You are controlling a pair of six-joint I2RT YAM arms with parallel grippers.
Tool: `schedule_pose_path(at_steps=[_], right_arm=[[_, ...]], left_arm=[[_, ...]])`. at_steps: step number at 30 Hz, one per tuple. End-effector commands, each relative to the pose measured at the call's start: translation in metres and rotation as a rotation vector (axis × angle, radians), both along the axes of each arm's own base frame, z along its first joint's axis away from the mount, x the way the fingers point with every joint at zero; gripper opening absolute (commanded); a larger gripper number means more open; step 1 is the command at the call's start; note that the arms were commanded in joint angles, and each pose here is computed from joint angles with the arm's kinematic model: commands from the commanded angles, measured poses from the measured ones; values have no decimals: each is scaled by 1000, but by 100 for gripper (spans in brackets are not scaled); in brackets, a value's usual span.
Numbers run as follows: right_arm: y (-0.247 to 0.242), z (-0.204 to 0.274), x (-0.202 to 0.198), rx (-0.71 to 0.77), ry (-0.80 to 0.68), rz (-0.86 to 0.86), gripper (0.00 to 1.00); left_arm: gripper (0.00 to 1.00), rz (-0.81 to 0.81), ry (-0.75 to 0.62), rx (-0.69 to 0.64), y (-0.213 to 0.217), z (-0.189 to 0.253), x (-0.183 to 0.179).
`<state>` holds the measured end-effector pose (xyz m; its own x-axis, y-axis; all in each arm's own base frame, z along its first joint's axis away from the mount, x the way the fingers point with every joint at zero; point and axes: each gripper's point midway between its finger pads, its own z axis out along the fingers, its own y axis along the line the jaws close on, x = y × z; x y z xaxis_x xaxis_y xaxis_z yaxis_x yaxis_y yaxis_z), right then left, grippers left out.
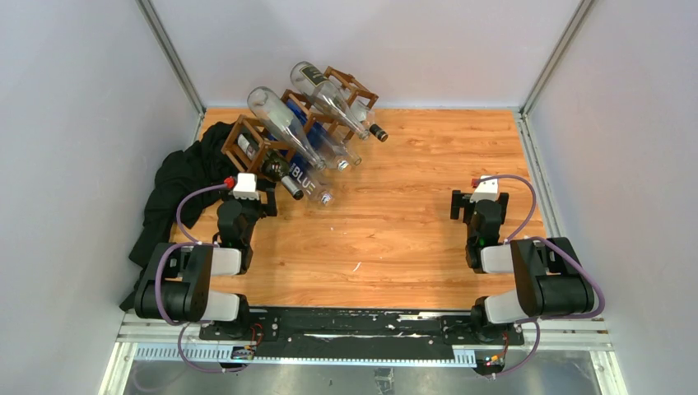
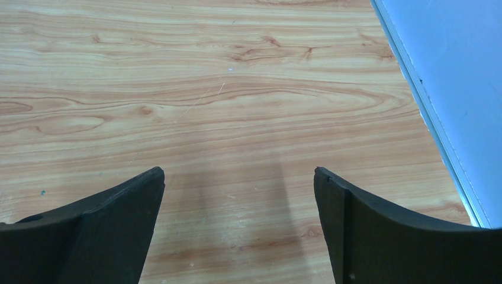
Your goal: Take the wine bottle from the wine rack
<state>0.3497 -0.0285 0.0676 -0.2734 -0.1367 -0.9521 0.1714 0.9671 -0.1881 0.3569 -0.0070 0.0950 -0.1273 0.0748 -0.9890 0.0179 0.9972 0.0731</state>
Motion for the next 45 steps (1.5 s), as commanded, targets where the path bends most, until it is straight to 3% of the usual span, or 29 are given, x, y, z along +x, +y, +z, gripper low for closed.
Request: schedule_pose_path(at_steps=[1,37,45], right_arm=[[-1,5,3,-7,-17,3,100],[-1,6,4,-6,-23,1,100],[-32,40,-7,50,42,-248,100]], left_arm=[[100,2,-30,0,2,9,5],[100,4,-30,5,2,8,5],[100,6,-13,9,3,16,6]])
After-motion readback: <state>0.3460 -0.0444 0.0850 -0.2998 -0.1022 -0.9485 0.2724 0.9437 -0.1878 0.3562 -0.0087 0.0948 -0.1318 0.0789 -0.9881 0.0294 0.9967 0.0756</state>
